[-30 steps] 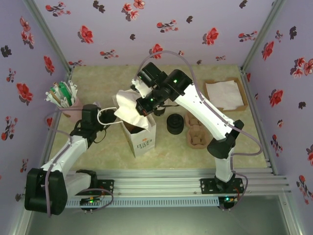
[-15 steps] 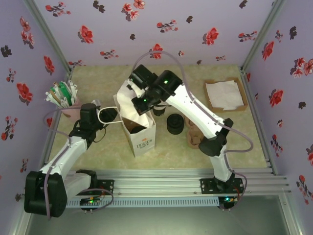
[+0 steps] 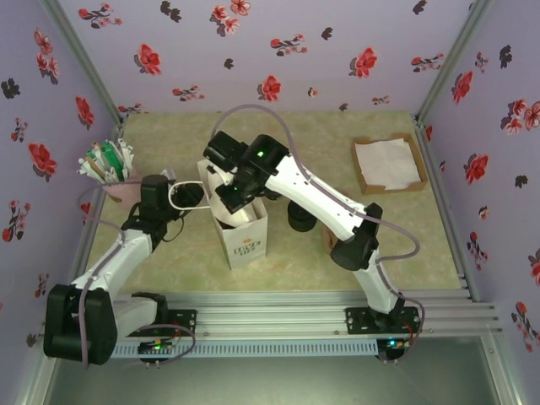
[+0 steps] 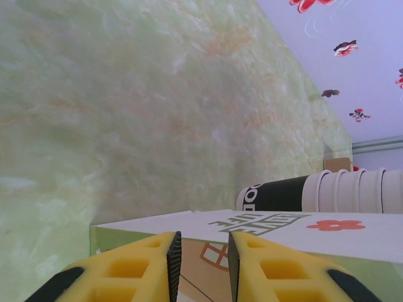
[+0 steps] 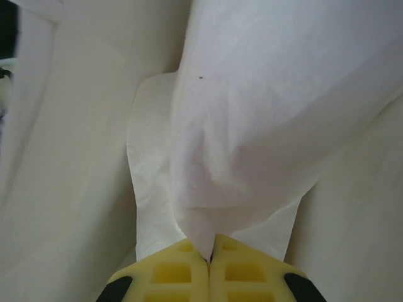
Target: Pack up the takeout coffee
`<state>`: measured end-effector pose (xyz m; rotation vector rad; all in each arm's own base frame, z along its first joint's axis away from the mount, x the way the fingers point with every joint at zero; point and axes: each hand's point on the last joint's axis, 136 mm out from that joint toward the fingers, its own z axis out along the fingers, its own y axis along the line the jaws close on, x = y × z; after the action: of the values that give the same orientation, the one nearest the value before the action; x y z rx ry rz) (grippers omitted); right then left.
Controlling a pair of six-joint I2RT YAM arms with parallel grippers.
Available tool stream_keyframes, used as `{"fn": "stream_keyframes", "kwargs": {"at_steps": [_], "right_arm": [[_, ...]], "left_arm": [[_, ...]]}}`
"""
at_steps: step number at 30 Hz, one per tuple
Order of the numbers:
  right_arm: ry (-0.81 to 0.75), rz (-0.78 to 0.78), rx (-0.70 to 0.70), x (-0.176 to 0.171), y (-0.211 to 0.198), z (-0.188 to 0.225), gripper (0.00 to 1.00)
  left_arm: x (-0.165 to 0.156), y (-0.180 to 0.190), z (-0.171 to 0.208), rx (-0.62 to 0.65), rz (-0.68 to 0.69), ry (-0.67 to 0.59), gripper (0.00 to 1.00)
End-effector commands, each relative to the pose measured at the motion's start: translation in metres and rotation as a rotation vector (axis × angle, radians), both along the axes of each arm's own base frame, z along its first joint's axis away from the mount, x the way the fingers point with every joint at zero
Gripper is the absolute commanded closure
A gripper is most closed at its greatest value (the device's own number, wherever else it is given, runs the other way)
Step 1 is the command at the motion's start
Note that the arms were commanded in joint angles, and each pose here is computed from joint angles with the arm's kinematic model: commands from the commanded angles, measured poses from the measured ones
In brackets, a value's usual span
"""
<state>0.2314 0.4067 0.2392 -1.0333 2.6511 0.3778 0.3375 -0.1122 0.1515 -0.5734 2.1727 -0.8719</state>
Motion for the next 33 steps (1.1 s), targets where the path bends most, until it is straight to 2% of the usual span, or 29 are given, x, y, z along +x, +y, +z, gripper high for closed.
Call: {"fn": "stream_keyframes", "kwargs": {"at_steps": [1,14,21,24,33], "right_arm": [[0.007,-0.035,-0.07,0.001,-0.006,-0.016,1.0],[0.011,-0.012,-0.084,-0.014,-0.011,-0.01,1.0],[-0.058,-0.037,-0.042,-0.013,-0.021,0.02,0.74],[-0.082,-0.05,-0.021,-0.012,-0.026,0.032,0.67],[-0.17,-0.08,0.09,-0.007,-0.029,0.073,0.57]], "left_arm": [[0.017,-0.008,0.023,-0.014,-0.036,-0.081,0.71],[0.026,-0.014,0.036,-0.024,-0.049,-0.103,0.69],[0.017,-0.012,0.049,-0.02,-0.049,-0.118,0.59],[0.011,-0.007,0.057,-0.008,-0.036,-0.125,0.53],[-0.009,0.027,0.06,0.027,0.058,-0.092,0.44]]}}
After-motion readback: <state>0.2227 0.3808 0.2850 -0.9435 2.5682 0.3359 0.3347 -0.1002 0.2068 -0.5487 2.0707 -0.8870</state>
